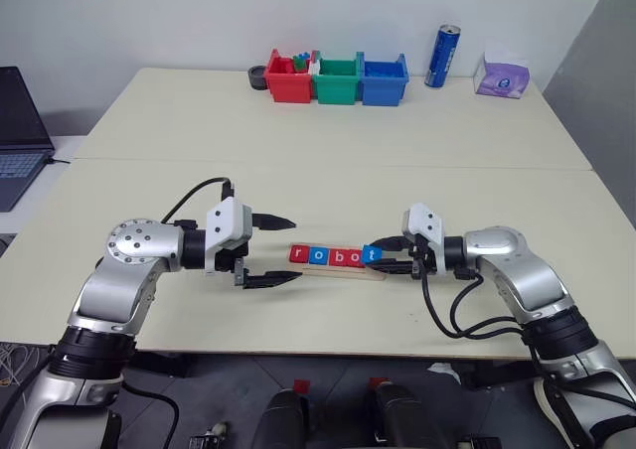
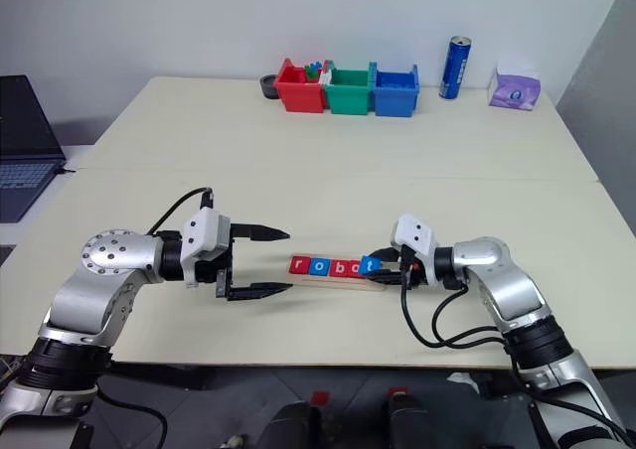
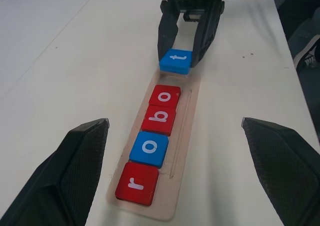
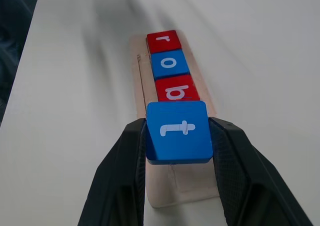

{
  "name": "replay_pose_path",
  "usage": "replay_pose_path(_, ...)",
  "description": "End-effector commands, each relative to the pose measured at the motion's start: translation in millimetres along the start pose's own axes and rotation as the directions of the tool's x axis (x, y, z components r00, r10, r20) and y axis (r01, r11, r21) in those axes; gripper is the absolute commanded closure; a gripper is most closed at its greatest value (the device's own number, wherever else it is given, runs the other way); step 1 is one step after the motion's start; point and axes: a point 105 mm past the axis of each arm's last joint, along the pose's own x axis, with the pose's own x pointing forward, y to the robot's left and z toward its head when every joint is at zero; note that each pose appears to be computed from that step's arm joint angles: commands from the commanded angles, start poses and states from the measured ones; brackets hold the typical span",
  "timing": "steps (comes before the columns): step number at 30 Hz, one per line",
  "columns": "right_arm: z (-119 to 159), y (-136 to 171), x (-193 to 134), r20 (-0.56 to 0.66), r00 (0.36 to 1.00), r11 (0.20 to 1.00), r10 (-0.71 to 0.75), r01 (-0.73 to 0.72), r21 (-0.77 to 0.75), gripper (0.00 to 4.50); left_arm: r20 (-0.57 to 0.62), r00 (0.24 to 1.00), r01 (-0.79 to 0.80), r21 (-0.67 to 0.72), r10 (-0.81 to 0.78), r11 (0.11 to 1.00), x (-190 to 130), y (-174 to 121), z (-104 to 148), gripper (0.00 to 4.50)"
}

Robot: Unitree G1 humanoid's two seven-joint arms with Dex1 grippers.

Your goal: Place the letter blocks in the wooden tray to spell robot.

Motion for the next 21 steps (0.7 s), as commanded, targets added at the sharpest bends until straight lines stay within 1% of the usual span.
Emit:
replay_pose_path(1, 1.8, -4.1, 0.0, -0.021, 1.000, 0.998, 0.007, -0.008, -0.064, 3.05, 0.033, 0.999, -0.014, 0.035, 0.013, 0.999, -2.3, -0.8, 12.7, 0.00)
replay_pose_path(12, -4.2, -11.0, 4.3, -0.054, 0.998, 0.994, 0.022, -0.027, -0.102, 3.05, 0.045, 0.999, -0.011, 0.040, 0.009, 0.999, 2.2, -3.2, 16.5, 0.00)
replay_pose_path(21, -7.1, -10.1, 6.7, -0.064, 0.997, 0.993, 0.031, -0.038, -0.110, 3.05, 0.038, 0.999, 0.002, 0.046, -0.003, 0.999, 2.5, -4.7, 16.0, 0.00)
